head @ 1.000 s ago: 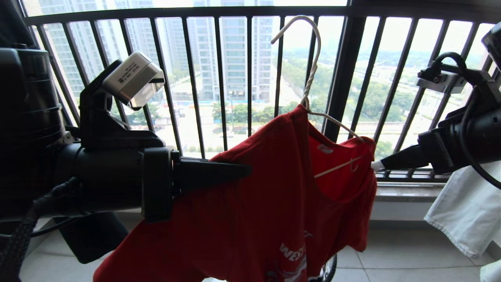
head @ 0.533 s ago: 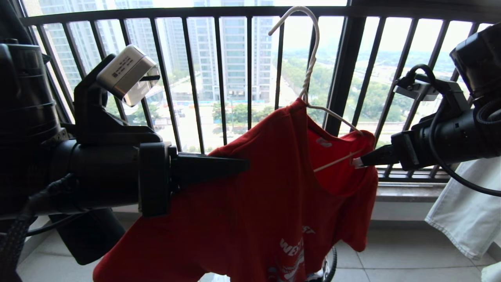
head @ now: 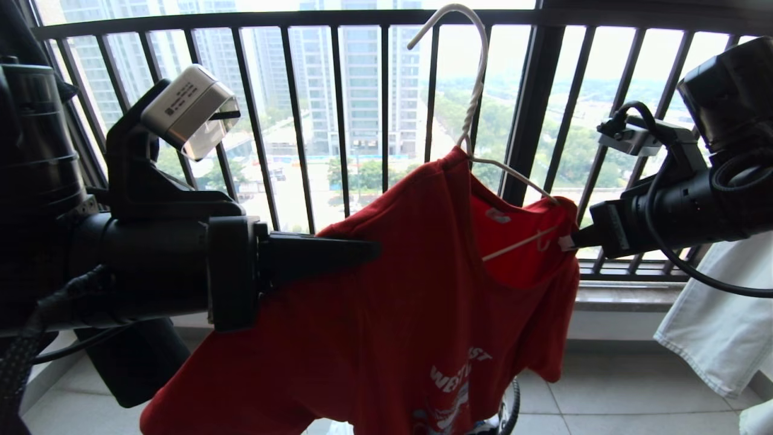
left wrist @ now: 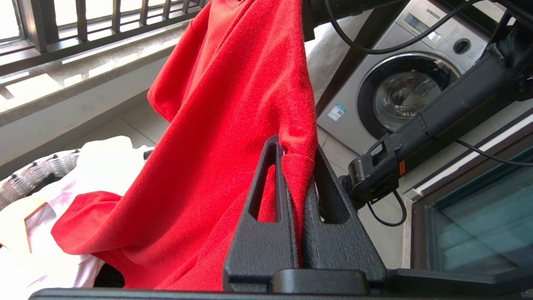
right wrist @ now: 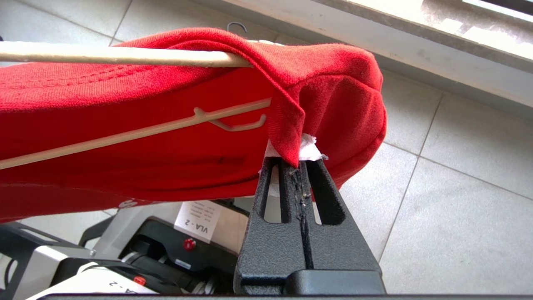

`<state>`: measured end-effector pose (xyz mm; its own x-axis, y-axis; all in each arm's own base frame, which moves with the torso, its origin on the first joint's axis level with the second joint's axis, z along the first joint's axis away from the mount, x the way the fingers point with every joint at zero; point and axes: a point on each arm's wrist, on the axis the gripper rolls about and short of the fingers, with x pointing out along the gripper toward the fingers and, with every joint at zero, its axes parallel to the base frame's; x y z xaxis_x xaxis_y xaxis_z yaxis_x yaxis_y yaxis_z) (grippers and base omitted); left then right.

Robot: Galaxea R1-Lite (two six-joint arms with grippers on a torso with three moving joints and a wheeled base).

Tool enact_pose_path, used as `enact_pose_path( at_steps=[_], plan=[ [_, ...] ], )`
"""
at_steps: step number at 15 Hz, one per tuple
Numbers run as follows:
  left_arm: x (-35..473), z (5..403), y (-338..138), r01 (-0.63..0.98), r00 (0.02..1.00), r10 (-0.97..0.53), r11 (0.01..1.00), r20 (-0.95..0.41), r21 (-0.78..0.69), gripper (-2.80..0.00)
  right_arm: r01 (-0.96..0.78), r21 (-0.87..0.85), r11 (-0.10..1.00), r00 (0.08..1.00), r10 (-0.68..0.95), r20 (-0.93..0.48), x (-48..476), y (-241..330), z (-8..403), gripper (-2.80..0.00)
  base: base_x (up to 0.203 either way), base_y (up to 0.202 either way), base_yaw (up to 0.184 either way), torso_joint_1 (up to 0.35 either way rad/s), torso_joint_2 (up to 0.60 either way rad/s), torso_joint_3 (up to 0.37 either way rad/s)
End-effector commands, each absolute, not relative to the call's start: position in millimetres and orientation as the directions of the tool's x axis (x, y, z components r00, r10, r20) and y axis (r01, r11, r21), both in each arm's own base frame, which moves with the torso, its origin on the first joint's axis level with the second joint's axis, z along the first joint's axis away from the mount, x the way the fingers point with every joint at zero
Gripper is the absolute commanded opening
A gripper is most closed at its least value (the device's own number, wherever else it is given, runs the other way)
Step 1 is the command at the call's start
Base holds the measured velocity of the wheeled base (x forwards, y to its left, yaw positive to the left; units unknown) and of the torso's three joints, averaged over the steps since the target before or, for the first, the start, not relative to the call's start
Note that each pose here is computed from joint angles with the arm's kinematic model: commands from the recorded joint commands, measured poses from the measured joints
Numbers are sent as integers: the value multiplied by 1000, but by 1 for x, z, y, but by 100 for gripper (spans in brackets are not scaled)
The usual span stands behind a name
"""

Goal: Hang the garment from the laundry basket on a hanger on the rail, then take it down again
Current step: Hang the clothes on the clothes rack

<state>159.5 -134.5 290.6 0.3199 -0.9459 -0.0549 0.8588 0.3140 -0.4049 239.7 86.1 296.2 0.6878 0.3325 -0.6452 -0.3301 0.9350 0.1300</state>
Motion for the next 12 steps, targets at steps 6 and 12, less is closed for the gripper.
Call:
enact_pose_path(
  at_steps=[6,12],
  plan=[
    [163,285,-137,853,315,-946,317,-74,-414,-280,-342,112,933,776,348,-526,241,86,336,-280,0,0,0,0,0,0],
    [187,270,-159,854,310,-947,314,-77,-415,-280,-384,48,922,818,363,-446,269,96,357,-280,0,0,0,0,0,0]
  ],
)
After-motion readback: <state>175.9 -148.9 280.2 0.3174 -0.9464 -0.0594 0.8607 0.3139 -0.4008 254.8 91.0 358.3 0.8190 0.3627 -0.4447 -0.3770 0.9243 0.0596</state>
